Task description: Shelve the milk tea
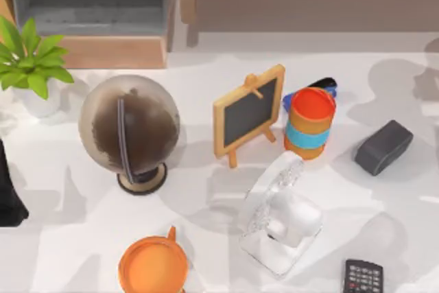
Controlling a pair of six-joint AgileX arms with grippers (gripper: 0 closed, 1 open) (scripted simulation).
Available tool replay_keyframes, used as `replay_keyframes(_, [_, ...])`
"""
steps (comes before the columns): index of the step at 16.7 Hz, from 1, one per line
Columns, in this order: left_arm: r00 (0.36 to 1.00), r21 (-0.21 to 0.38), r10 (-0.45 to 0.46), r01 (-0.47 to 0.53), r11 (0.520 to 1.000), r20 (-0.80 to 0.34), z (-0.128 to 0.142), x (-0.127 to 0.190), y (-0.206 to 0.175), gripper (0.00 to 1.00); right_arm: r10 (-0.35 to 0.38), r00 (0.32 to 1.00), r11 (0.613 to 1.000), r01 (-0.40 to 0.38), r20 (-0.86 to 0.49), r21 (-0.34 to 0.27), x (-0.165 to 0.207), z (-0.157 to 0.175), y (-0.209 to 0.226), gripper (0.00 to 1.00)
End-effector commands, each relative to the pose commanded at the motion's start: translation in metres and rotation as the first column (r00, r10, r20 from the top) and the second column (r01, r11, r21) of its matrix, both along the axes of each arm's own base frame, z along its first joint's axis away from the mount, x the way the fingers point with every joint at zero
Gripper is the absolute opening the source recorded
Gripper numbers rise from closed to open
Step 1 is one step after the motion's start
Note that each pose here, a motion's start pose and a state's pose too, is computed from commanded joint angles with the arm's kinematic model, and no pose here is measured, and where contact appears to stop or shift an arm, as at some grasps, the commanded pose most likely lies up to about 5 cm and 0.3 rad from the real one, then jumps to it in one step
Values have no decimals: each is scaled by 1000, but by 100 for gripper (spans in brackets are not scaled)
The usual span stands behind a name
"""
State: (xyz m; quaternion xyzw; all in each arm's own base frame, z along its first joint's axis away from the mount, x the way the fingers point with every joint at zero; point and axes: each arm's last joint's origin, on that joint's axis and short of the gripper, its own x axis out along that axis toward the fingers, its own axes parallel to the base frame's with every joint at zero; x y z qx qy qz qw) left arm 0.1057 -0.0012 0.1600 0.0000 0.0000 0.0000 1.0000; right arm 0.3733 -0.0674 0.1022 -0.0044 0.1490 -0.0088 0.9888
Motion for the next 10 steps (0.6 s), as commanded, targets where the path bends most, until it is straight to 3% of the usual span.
replay_keyframes(7, [1000,0,0,0,1000,0,0,0,0,100,0,1000,1000,0,0,0,0,0,0,2])
replay_keyframes(10, [1000,0,0,0,1000,0,0,0,0,100,0,1000,1000,0,0,0,0,0,0,0])
